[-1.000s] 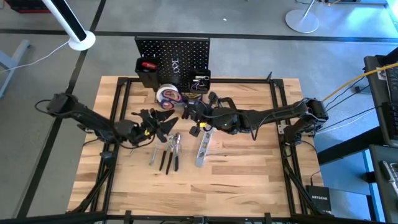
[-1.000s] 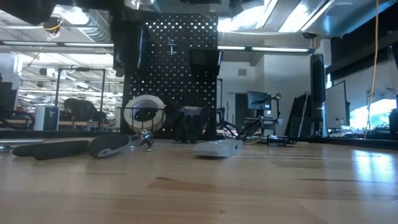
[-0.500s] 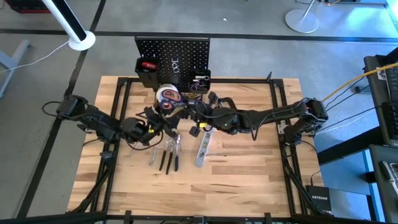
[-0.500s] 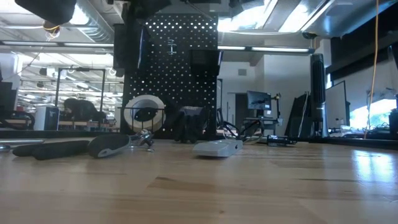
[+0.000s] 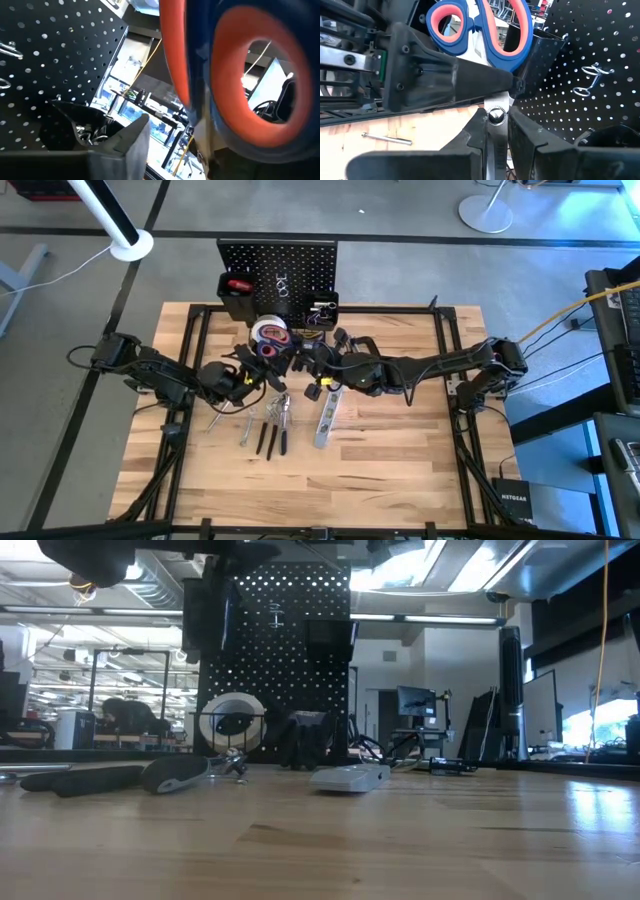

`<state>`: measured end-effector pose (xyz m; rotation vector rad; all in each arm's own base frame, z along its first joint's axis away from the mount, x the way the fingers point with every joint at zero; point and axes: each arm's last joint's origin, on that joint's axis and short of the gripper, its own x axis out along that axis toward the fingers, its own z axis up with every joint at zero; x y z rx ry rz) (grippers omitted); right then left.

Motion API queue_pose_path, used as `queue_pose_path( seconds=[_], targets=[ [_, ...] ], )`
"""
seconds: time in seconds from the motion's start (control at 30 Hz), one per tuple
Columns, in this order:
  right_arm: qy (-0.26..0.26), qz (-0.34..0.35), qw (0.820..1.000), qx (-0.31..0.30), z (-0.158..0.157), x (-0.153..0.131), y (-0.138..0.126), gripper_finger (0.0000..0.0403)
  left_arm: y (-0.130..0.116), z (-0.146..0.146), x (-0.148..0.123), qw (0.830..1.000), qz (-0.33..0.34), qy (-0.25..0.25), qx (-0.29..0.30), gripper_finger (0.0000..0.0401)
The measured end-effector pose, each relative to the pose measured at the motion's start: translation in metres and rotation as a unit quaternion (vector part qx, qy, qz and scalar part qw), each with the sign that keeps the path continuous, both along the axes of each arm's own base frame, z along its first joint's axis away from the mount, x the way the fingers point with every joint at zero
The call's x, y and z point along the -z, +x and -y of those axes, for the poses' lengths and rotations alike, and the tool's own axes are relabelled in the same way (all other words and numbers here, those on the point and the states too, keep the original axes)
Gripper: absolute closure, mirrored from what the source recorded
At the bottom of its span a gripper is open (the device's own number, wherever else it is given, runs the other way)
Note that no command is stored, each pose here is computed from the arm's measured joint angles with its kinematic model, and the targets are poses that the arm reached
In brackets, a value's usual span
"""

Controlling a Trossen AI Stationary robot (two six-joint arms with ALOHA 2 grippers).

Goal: Hang tools onto peg board
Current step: Hang the scissors on the pegboard

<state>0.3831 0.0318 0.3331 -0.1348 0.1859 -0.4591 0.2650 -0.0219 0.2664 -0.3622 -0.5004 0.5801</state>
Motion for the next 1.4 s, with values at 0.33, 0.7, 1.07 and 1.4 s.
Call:
queue_pose_path(
  seconds=[0.33, 0.7, 1.07, 1.4],
  targets=[
    [0.006, -0.011, 1.0, -0.012, -0.001, 0.009, 0.005, 0.0338, 0.001, 0.0, 0.0, 0.999, -0.028, 0.043, -0.005, 0.0359],
    [-0.001, -0.055, 0.997, -0.055, -0.02, -0.016, -0.03, 0.0258, -0.01, 0.013, -0.012, 0.984, -0.106, 0.138, 0.049, 0.0387],
    [0.027, 0.02, 0.976, -0.214, -0.031, -0.034, -0.03, 0.0206, -0.008, 0.018, -0.013, 0.931, -0.236, 0.179, 0.214, 0.0386],
    [0.026, 0.009, 0.978, -0.207, -0.03, -0.029, -0.026, 0.0217, -0.006, 0.023, -0.013, 0.913, -0.285, 0.183, 0.226, 0.0384]
  ],
)
